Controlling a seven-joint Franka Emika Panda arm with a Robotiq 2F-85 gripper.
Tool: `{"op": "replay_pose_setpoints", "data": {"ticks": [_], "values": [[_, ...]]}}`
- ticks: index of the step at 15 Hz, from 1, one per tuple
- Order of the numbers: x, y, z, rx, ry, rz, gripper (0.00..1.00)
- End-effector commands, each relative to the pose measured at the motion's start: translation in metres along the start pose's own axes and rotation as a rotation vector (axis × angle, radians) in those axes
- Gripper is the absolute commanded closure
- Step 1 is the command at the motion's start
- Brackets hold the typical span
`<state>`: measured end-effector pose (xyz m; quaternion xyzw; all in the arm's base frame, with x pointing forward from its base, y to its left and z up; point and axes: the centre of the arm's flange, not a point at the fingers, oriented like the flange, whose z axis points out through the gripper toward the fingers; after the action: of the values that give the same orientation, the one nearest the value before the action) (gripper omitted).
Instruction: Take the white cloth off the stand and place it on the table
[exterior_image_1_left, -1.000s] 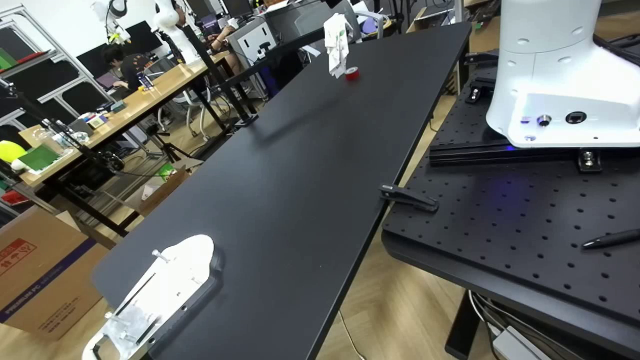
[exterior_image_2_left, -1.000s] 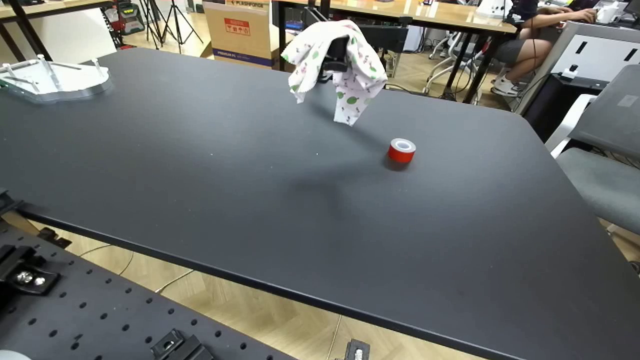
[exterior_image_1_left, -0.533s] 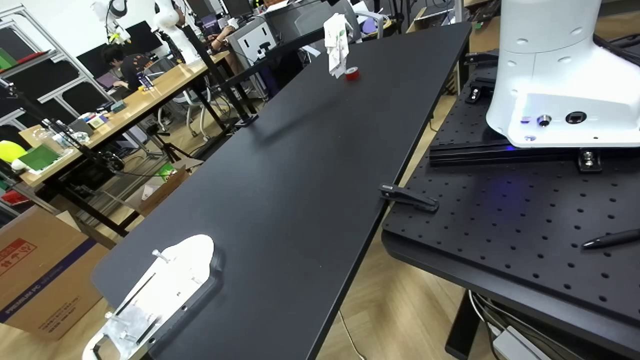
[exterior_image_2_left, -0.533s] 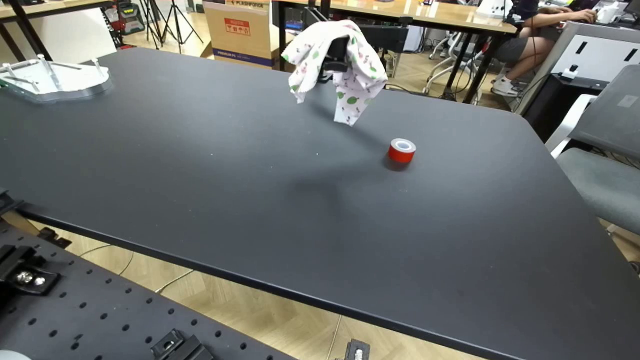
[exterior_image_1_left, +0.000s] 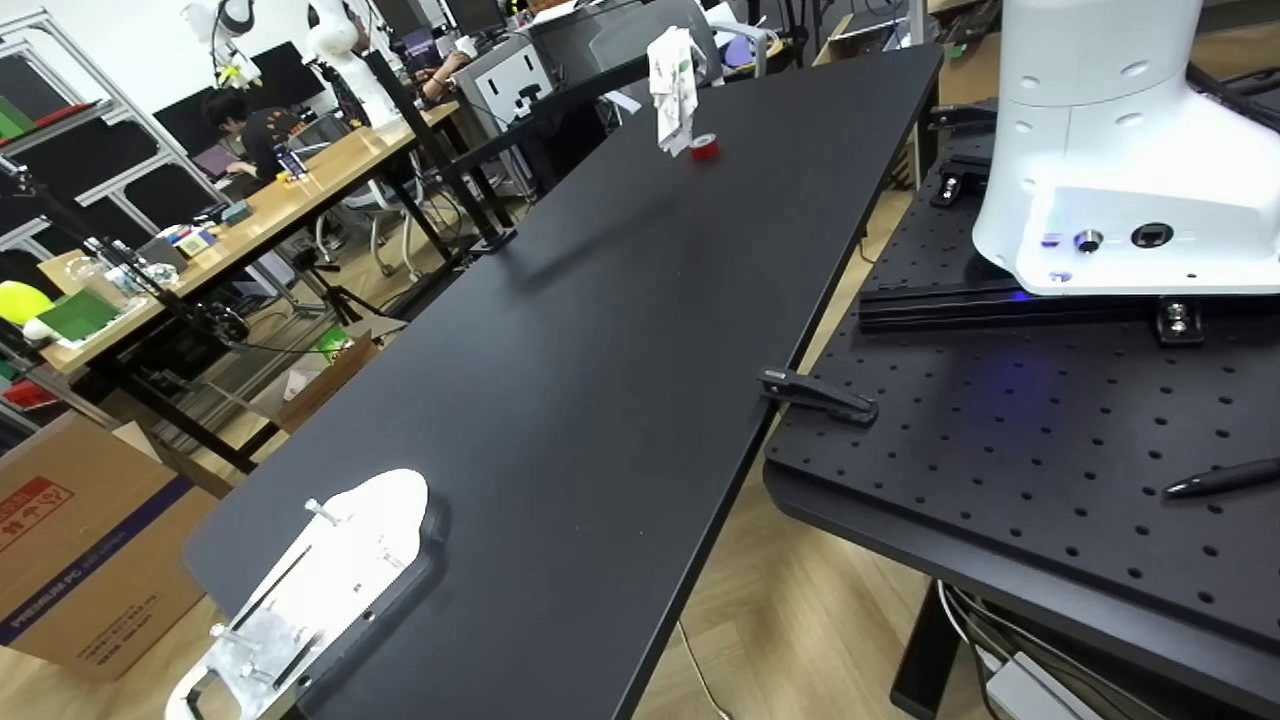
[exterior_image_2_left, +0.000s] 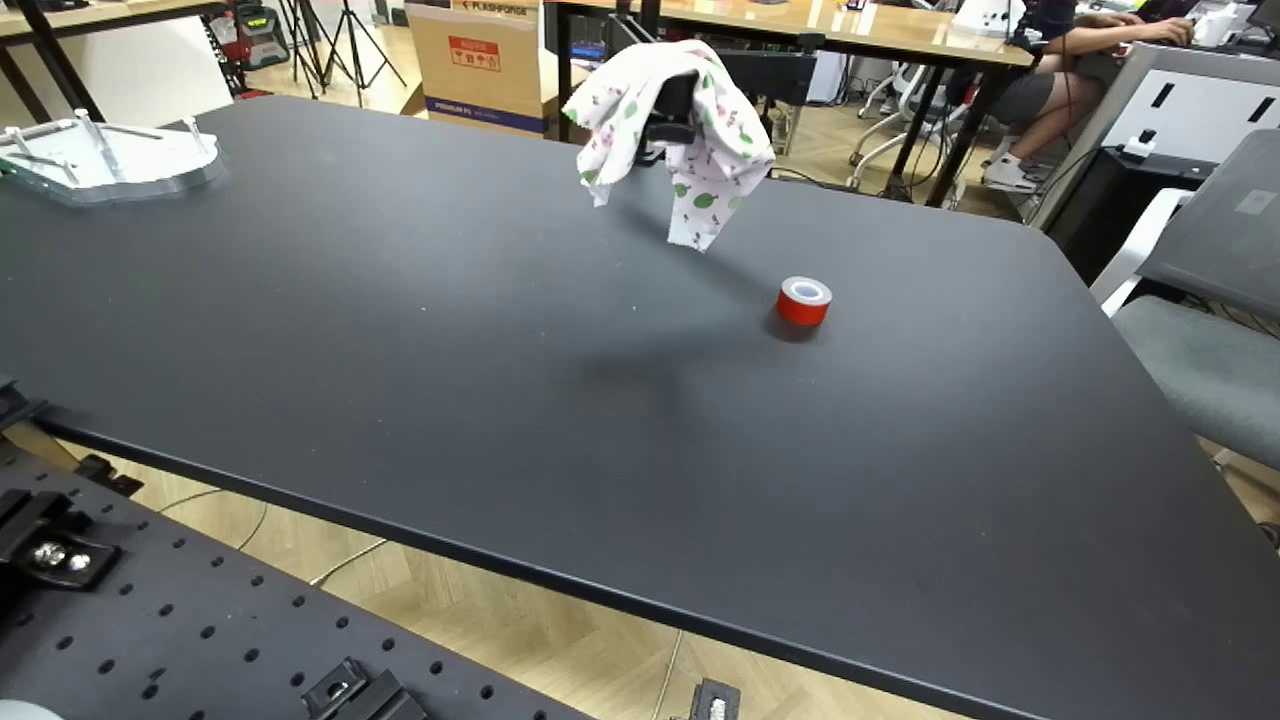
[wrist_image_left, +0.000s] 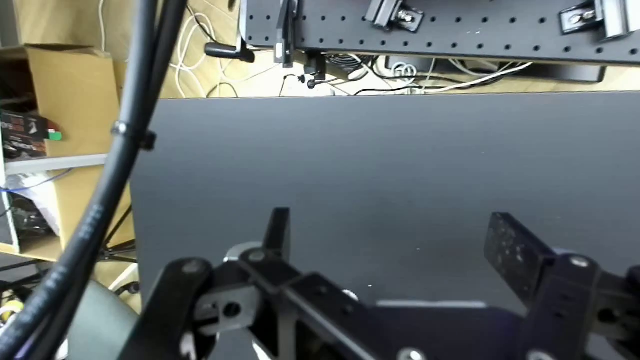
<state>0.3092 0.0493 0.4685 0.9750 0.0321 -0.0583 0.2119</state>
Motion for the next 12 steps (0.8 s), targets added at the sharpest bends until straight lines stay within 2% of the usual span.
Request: {"op": "replay_pose_setpoints", "data": {"ticks": [1, 3, 8, 9, 10, 12], "values": [[0.009, 0.055, 0.010, -0.005, 0.027, 0.047, 0.00], [0.014, 0.080, 0.015, 0.026, 0.069, 0.035, 0.00], [0.034, 0.122, 0.019, 0.180, 0.272, 0.026, 0.00], [0.032, 0.125, 0.016, 0.215, 0.279, 0.038, 0.00], [0.028, 0.115, 0.020, 0.163, 0.255, 0.043, 0.00], [0.028, 0.121, 0.022, 0.197, 0.269, 0.045, 0.00]]}}
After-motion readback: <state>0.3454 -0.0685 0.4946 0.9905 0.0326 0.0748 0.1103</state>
